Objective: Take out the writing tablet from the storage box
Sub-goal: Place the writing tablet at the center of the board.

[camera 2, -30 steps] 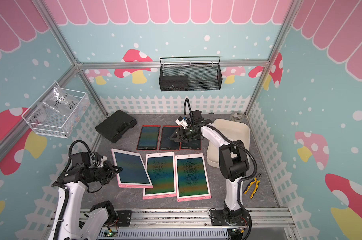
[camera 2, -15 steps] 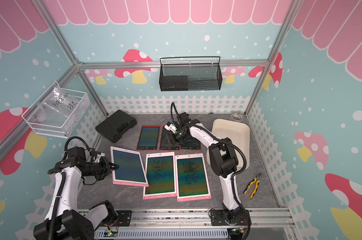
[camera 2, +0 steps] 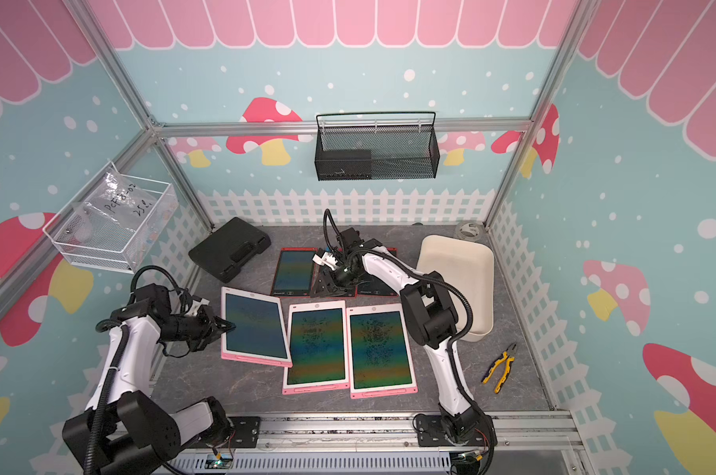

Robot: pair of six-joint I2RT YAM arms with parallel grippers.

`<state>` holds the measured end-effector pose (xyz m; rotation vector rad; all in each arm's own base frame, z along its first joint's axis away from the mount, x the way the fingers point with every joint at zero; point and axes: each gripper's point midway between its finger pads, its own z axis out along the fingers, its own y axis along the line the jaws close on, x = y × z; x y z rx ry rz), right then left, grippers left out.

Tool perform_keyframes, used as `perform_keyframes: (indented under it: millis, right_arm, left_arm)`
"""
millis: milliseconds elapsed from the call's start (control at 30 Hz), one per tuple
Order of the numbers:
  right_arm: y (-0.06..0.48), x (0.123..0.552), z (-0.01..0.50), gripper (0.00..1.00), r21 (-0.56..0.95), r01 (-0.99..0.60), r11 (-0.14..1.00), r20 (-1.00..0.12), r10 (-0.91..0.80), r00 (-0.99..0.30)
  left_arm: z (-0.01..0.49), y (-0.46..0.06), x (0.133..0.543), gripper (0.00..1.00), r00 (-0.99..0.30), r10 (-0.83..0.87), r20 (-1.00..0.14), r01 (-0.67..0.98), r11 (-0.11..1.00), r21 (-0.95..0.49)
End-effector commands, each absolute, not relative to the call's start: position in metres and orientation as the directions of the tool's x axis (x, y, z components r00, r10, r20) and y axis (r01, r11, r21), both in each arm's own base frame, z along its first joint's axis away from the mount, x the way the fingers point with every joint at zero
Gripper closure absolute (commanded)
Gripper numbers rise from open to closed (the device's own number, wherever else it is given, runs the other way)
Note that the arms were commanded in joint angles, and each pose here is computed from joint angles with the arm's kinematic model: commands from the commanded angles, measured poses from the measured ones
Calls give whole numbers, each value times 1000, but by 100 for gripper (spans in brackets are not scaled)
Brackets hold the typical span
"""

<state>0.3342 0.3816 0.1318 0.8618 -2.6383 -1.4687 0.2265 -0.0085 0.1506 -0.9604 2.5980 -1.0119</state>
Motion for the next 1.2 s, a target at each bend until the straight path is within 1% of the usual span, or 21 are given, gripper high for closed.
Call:
perform_keyframes:
  millis: [0,133,333,433,533,667,700,800,933,1067,1167]
  right_arm:
    - [389,318,129,50,803,-460,380,-238,-504,-831]
    - [394,310,126,49,786,-470,402,-227,-520,-824]
    - [394,313,120,50,765,-467,443,-214,-510,-833]
    - [397,315,125,51,765,-480,430,-237,-505,-830]
    - [399,317,125,51,766,-473,434,-234,-497,-835]
    - [399,318,122,51,764,-472,440,-231,-496,-837]
    - [399,318,124,51,762,-480,435,-241,-498,-833]
    - [402,318,127,51,768,-498,403,-268,-504,-821]
    - [408,316,131,51,783,-531,324,-322,-519,-792]
    - [412,317,122,49,789,-537,299,-328,-534,-779]
    - [419,317,126,48,811,-530,248,-339,-538,-772]
  left_arm:
    - [146,-3,221,95,-772,-631,77,-534,577,-619]
    - [140,0,223,94,-768,-632,104,-553,573,-604]
    - [135,7,227,94,-758,-635,148,-591,572,-568]
    - [139,9,233,93,-761,-633,145,-586,573,-573]
    - [143,22,236,93,-770,-627,122,-588,621,-518]
    - [140,27,243,93,-774,-618,138,-591,627,-507]
    - [137,31,243,93,-770,-622,143,-601,633,-487]
    - [134,33,247,93,-773,-619,141,-598,634,-490]
    - [136,39,254,91,-768,-628,126,-592,621,-514]
    - [135,44,253,87,-754,-648,104,-599,616,-511]
    - [130,51,251,86,-734,-672,100,-618,599,-510]
